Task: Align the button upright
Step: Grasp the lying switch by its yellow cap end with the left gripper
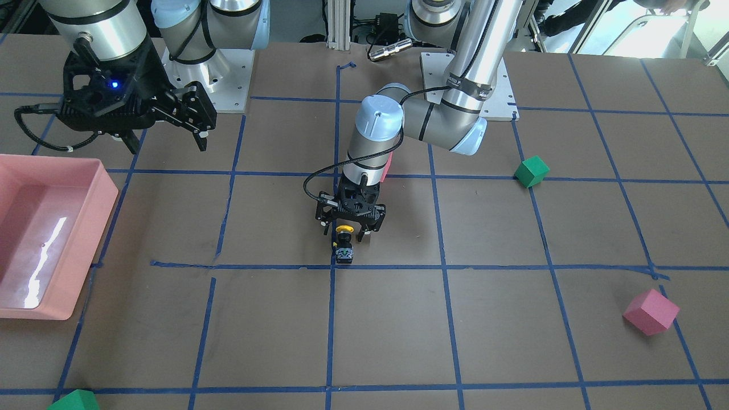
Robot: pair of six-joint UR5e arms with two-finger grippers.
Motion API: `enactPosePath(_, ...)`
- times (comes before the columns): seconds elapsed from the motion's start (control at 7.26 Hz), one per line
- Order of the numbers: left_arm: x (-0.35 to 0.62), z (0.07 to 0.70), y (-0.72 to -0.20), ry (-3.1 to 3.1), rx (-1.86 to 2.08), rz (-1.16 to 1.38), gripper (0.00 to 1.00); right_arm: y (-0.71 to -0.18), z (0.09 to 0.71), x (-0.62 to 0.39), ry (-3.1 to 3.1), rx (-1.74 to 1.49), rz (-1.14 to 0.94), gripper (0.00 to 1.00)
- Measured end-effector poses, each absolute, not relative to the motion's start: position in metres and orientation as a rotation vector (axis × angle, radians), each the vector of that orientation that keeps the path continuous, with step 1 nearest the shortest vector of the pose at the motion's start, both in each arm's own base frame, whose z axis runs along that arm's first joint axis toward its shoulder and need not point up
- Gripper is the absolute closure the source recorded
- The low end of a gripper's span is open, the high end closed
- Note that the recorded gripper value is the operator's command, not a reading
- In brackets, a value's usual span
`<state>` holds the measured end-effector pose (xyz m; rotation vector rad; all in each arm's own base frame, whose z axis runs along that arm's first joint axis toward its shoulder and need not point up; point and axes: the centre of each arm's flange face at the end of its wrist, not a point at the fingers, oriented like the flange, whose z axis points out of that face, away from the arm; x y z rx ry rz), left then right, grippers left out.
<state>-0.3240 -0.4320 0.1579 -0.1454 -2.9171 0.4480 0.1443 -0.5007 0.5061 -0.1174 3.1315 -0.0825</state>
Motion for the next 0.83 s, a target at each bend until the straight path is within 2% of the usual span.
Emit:
enactPosePath(0.41, -0.328, 0.159, -0.433, -2.934, -0.107, 0.368, 1.0, -0.501, 0.505, 0.144, 3.131, -0.118, -0.083, 0.0)
enactPosePath(0.83, -0.341, 0.178, -0.453, -2.968, 0.03, 0.182, 1.0, -0.501, 0.505, 0.145, 3.129, -0.118, -0.083, 0.0)
